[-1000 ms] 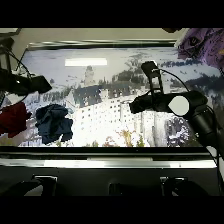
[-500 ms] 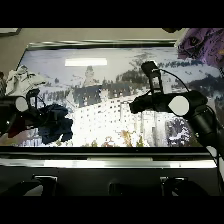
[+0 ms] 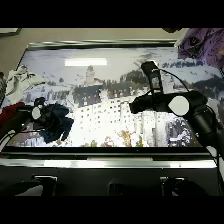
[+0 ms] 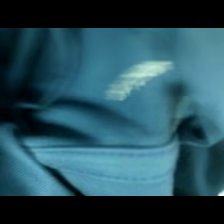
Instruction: Fold the clothes and pants, and hang the long-sleeved shirts on hangers.
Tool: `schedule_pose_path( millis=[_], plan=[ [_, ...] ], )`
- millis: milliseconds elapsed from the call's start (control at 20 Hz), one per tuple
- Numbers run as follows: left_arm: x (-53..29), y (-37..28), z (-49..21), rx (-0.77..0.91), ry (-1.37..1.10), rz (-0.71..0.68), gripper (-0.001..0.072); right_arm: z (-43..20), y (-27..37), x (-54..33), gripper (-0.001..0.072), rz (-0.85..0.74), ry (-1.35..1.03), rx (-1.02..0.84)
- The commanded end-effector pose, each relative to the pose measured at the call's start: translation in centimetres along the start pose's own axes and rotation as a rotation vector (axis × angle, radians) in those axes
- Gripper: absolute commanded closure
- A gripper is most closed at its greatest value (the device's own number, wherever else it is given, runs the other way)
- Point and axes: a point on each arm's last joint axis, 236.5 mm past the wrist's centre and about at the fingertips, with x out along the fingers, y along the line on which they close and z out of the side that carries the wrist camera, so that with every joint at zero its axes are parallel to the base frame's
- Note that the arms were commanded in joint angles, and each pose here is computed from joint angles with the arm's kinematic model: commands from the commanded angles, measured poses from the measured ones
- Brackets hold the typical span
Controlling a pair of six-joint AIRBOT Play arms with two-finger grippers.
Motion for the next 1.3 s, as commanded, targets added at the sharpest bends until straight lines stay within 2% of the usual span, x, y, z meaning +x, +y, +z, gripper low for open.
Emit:
schedule_pose_path(
  millis=[0,150,350,450,550,750,800,850,900,950,1000,1050,1150,1250],
  plan=[
    [0.3,-4.1,-0.5,-0.078,0.032,-0.155,0.0689,0.0,0.1,0.0,0.0680,0.001,0.002,0.000],
    [-2.7,-11.9,-1.4,-0.060,0.056,-0.380,0.0689,-0.9,0.0,-0.2,0.0680,-0.001,0.039,-0.006],
    [-8.7,-25.9,-5.2,-0.013,0.051,-0.705,0.0690,-2.3,-0.4,-2.0,0.0680,-0.031,0.085,-0.038],
    [-11.0,-32.2,-7.9,-0.053,0.032,-0.836,0.0690,-2.9,-0.8,-3.6,0.0658,-0.063,0.095,-0.064],
    [-11.3,-36.2,-10.6,-0.107,0.029,-0.899,0.0690,-3.6,-1.5,-5.3,0.0568,-0.103,0.109,-0.089],
    [-8.0,-39.2,-14.4,-0.186,0.085,-0.887,0.0681,-5.3,-2.2,-7.3,0.0562,-0.146,0.162,-0.108],
    [-7.6,-39.1,-14.2,-0.191,0.085,-0.879,0.0595,-5.5,-2.2,-7.3,0.0562,-0.145,0.172,-0.103],
    [-7.6,-38.7,-13.3,-0.206,0.081,-0.879,0.0367,-5.5,-2.3,-7.3,0.0560,-0.146,0.172,-0.101],
    [-8.0,-38.2,-12.2,-0.220,0.077,-0.883,0.0155,-5.5,-2.3,-7.3,0.0502,-0.149,0.173,-0.102],
    [-8.7,-37.3,-10.8,-0.210,0.065,-0.889,0.0052,-5.7,-2.9,-7.5,0.0327,-0.173,0.185,-0.118],
    [-9.6,-36.3,-9.2,-0.182,0.043,-0.899,0.0030,-6.2,-4.4,-7.9,0.0219,-0.232,0.213,-0.154],
    [-10.7,-34.9,-7.5,-0.147,0.016,-0.910,0.0030,-6.4,-6.3,-8.7,0.0218,-0.311,0.232,-0.167],
    [-12.9,-31.4,-4.0,-0.103,-0.034,-0.929,0.0031,-5.4,-9.3,-10.0,0.0232,-0.368,0.154,-0.030],
    [-14.5,-27.7,-0.9,-0.111,-0.068,-0.936,0.0031,-7.0,-13.5,-10.7,0.0213,-0.415,0.145,0.160]
  ],
)
